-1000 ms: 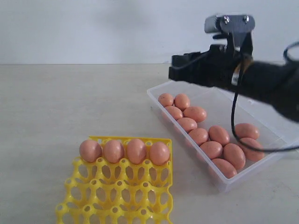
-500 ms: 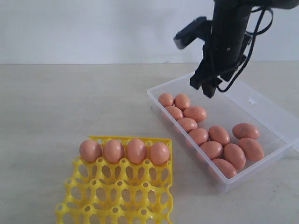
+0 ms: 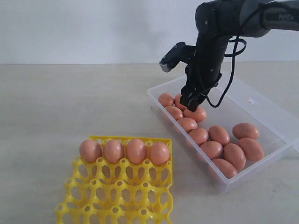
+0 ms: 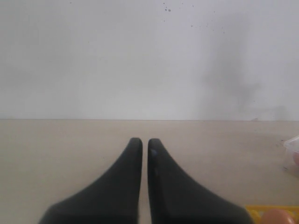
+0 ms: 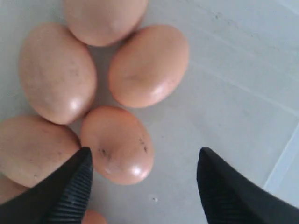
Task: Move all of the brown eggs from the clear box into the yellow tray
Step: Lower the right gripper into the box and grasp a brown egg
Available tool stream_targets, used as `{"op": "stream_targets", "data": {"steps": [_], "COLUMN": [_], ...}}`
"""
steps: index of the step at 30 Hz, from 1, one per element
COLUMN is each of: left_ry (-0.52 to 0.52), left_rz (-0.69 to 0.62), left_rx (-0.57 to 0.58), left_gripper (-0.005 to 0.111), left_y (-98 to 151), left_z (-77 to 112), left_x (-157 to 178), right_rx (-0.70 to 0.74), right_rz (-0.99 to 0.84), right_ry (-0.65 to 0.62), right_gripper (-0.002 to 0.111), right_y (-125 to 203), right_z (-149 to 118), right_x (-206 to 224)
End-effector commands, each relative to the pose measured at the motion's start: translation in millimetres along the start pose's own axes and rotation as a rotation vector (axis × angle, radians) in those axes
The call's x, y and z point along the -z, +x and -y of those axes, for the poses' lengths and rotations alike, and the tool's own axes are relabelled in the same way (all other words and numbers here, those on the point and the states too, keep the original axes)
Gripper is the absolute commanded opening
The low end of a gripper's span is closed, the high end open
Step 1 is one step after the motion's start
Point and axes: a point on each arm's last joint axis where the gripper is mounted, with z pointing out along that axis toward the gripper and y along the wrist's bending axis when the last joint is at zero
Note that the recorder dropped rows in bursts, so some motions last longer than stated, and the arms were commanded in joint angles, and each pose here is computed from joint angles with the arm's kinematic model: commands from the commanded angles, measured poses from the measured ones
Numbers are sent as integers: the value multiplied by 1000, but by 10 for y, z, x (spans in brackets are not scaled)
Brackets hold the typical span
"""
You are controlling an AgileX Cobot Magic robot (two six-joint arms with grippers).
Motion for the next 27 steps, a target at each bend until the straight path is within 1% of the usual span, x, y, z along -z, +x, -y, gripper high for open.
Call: {"op": "stream_targets", "data": {"steps": [1, 14, 17, 19, 21, 22, 25, 26, 27], "left_ry": [-2, -2, -2, -2, -2, -2, -2, -2, -2], "left_rz": [13, 15, 15, 15, 15, 15, 15, 12, 12], "left_rx": [10, 10, 10, 10, 10, 10, 10, 10, 10], "left_gripper": [4, 4, 4, 4, 4, 4, 4, 4, 4], "left_y": [-19, -21, -21, -21, -21, -21, -21, -18, -18], "left_z": [-1, -1, -1, -1, -1, -1, -1, -1, -1], "left_x": [5, 5, 5, 5, 5, 5, 5, 5, 5], "right_rx": [95, 100, 100, 96, 93, 93, 58, 25, -48], "right_rz": [36, -25, -26, -35, -28, -16, 55, 70, 91], "right_ry": [-49, -93, -94, -100, -95, -86, -32, -22, -9], "right_gripper": [57, 57, 56, 46, 14, 1, 0, 0, 0], "right_y": [-29, 9, 10, 18, 12, 0, -61, -70, -68], "right_z": [-29, -49, -50, -55, -51, -44, 9, 23, 57], "right_x": [-16, -353, -363, -362, -363, -364, -306, -260, -158]}}
